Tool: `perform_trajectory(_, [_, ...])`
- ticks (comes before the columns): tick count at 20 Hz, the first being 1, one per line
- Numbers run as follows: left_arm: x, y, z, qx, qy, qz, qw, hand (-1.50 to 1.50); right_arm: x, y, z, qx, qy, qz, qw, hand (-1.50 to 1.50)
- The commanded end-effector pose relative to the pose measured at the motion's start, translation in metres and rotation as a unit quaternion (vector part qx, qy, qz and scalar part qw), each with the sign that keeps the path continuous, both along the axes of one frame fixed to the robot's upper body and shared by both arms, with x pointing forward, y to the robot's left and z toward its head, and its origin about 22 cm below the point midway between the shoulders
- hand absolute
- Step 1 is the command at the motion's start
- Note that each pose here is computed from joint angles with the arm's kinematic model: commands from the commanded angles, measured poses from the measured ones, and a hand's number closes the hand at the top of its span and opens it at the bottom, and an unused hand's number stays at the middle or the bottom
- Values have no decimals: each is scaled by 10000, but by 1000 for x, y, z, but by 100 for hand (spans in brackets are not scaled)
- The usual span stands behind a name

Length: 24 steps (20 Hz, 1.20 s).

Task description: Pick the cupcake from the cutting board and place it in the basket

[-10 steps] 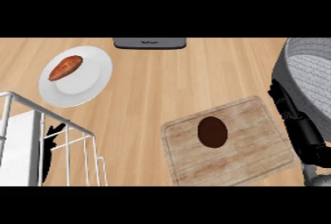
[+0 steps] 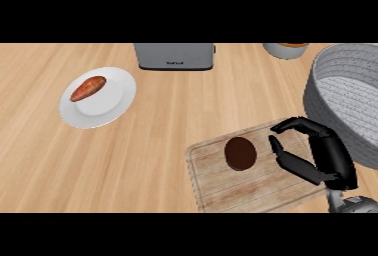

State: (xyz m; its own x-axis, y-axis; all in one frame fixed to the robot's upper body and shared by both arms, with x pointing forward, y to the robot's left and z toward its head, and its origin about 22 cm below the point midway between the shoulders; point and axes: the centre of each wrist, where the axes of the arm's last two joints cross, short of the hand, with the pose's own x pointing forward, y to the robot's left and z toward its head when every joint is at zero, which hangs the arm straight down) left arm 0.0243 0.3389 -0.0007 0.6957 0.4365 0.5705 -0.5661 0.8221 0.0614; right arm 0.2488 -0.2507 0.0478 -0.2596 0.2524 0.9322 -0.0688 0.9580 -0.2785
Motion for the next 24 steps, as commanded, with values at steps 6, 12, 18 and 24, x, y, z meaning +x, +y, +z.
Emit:
perform_trajectory(6, [40, -4, 45, 785, -3079, -494, 9469, 0, 0, 20, -12, -263, 164, -762, 9966, -150])
perform_trajectory(12, [4, -1, 38, 954, -3031, -478, 9470, 0, 0, -18, -15, -1619, 473, -1583, 9729, -150])
perform_trajectory(18, [-16, 9, 36, 1159, -3049, -520, 9439, 0, 0, -34, -12, -2816, 1114, -1474, 9416, -150])
perform_trajectory(24, [-22, 14, 32, 1250, -3273, -613, 9346, 0, -2, -18, -7, -3308, 1662, -994, 9236, -150])
